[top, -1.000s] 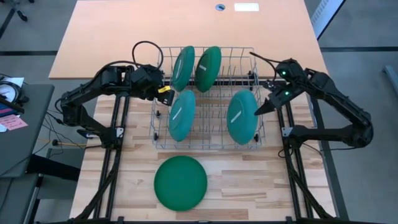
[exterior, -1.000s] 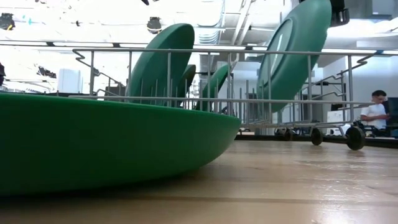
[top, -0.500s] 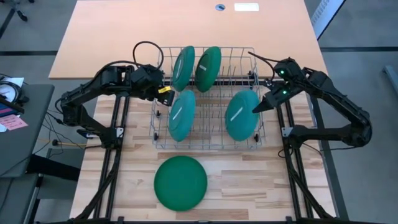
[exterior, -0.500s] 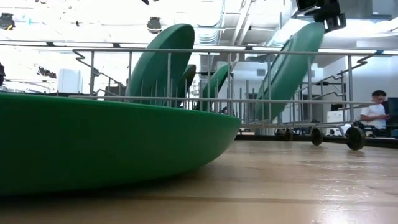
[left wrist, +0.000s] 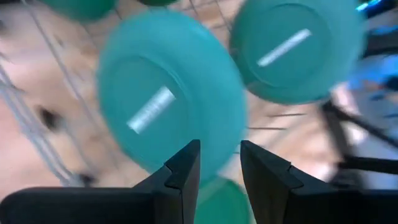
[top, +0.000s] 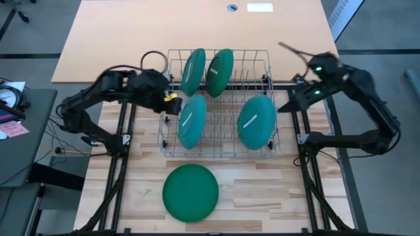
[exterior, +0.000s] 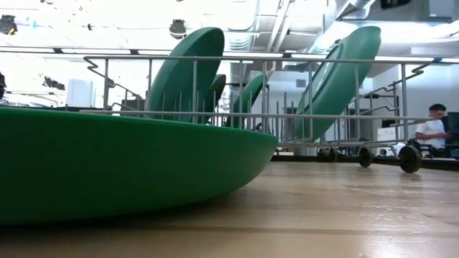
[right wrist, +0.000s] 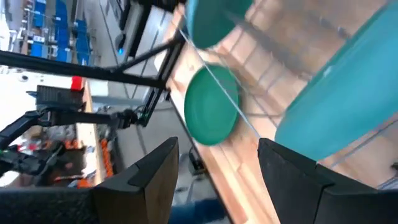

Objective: Sort dishes
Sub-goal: Put the green plate into the dish rack

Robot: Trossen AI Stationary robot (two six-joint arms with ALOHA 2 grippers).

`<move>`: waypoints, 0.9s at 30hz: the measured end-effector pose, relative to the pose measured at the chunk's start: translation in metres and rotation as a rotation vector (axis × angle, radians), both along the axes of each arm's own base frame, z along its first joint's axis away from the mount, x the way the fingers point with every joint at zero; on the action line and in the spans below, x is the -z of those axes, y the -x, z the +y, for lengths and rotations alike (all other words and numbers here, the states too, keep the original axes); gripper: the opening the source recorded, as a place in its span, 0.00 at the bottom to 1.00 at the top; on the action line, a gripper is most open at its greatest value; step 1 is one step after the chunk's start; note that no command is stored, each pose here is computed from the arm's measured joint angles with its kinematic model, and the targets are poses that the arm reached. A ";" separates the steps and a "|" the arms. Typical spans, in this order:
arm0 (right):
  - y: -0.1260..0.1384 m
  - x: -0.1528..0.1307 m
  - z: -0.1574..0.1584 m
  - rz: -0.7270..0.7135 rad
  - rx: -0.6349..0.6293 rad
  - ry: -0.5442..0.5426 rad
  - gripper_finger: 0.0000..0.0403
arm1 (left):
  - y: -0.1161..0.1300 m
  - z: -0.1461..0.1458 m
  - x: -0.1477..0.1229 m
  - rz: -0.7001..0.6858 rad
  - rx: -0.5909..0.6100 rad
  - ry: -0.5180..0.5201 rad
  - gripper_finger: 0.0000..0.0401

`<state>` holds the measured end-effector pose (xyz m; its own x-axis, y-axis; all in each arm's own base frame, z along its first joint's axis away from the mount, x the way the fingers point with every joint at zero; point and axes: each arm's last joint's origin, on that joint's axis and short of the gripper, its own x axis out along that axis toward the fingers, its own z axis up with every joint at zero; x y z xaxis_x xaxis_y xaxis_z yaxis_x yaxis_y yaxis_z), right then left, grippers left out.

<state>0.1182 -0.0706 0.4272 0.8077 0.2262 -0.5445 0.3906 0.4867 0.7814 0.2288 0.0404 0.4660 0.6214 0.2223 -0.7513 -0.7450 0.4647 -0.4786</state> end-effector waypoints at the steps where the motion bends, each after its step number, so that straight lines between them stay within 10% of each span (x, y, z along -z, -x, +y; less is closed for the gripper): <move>1: 0.003 -0.008 0.002 -0.014 0.008 0.033 0.56 | 0.003 -0.004 -0.004 -0.038 -0.015 0.032 0.27; 11: 0.025 -0.060 0.012 -0.115 0.186 0.360 0.56 | 0.001 -0.074 -0.045 -0.462 0.225 0.078 0.27; 27: 0.025 -0.057 0.009 -0.070 0.129 0.562 0.56 | -0.041 -0.233 0.046 0.033 0.044 0.636 0.27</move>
